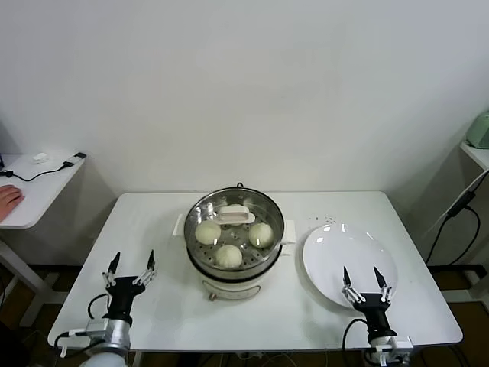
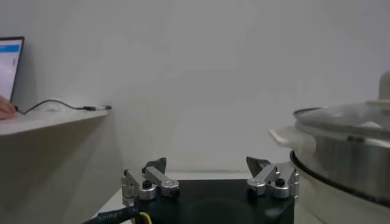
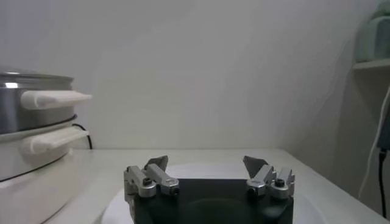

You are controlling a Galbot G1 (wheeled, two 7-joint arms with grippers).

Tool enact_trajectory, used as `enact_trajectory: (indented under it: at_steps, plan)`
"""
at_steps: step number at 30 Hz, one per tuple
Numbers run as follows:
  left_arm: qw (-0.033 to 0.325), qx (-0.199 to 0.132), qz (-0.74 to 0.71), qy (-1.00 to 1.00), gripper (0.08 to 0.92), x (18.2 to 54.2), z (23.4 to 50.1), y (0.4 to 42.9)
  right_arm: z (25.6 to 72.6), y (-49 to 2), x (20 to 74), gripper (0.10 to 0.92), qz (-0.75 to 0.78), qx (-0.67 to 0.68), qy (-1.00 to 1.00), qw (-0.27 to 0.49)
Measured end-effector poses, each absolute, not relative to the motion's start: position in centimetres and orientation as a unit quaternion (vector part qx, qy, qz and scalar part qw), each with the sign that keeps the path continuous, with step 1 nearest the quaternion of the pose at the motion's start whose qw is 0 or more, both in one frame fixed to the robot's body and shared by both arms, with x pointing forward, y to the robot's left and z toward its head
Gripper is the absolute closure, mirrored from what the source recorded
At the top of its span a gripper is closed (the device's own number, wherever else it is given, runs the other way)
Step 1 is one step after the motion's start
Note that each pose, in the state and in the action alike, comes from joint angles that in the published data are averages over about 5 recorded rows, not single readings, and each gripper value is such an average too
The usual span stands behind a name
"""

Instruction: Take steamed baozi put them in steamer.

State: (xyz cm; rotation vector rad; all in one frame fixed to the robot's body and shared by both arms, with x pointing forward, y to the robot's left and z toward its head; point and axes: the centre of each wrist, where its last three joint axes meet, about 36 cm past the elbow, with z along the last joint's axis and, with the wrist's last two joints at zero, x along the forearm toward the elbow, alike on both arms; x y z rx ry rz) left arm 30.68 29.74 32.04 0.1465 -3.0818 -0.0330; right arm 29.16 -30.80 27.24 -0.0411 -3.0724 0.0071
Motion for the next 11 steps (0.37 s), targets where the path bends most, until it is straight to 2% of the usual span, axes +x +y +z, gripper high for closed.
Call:
enact_trajectory:
  at_steps: [11]
  plan:
    - [0.026,0.044,-0.003,-0.999,0.177,29.4,31.0,30.1,27.2,-30.7,29.2,0.2,-0.001,-0.011,-0.999,0.034]
